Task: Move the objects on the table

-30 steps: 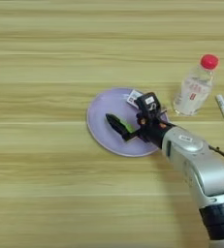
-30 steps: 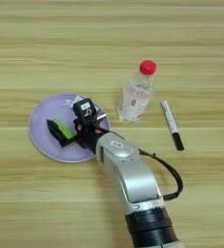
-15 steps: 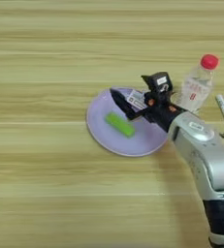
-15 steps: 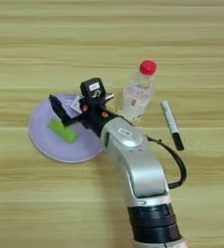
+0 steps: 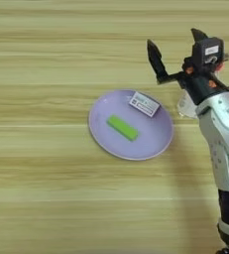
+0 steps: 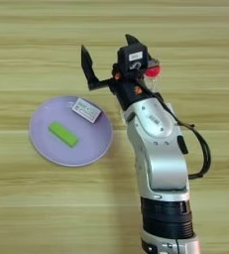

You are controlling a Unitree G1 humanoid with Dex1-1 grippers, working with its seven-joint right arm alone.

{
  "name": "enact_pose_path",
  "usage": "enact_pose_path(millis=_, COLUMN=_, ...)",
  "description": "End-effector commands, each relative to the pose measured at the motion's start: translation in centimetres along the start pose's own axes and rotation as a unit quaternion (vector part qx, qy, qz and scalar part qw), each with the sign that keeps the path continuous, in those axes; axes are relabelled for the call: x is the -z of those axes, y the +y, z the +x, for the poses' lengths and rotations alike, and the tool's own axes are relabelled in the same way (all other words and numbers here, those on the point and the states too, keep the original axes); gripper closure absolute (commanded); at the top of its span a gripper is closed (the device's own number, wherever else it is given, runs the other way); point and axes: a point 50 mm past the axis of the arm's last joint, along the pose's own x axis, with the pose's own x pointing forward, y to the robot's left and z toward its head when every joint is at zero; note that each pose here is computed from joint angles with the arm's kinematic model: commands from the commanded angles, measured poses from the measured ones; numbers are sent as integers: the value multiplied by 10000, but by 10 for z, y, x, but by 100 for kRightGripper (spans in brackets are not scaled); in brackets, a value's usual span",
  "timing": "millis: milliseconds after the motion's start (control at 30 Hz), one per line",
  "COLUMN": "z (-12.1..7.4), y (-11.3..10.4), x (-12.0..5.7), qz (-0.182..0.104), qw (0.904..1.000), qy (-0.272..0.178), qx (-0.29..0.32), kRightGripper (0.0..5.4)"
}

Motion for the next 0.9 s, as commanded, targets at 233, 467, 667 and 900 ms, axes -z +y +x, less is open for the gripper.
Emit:
enact_pose_path(millis=233, z=4, y=-29, x=-26, qz=-684, qw=9891, qy=-862, qx=974, kRightGripper=2)
enact_pose_path(millis=467, z=0, y=-43, x=-15, qz=-671, qw=9870, qy=-625, qx=1320, kRightGripper=2)
enact_pose_path(millis=667, z=1, y=-45, x=-1, qz=-451, qw=9903, qy=-365, qx=1264, kRightGripper=2)
enact_pose_path(millis=900, z=2, y=-53, x=16, qz=-192, qw=9898, qy=-28, qx=1412, kRightGripper=2)
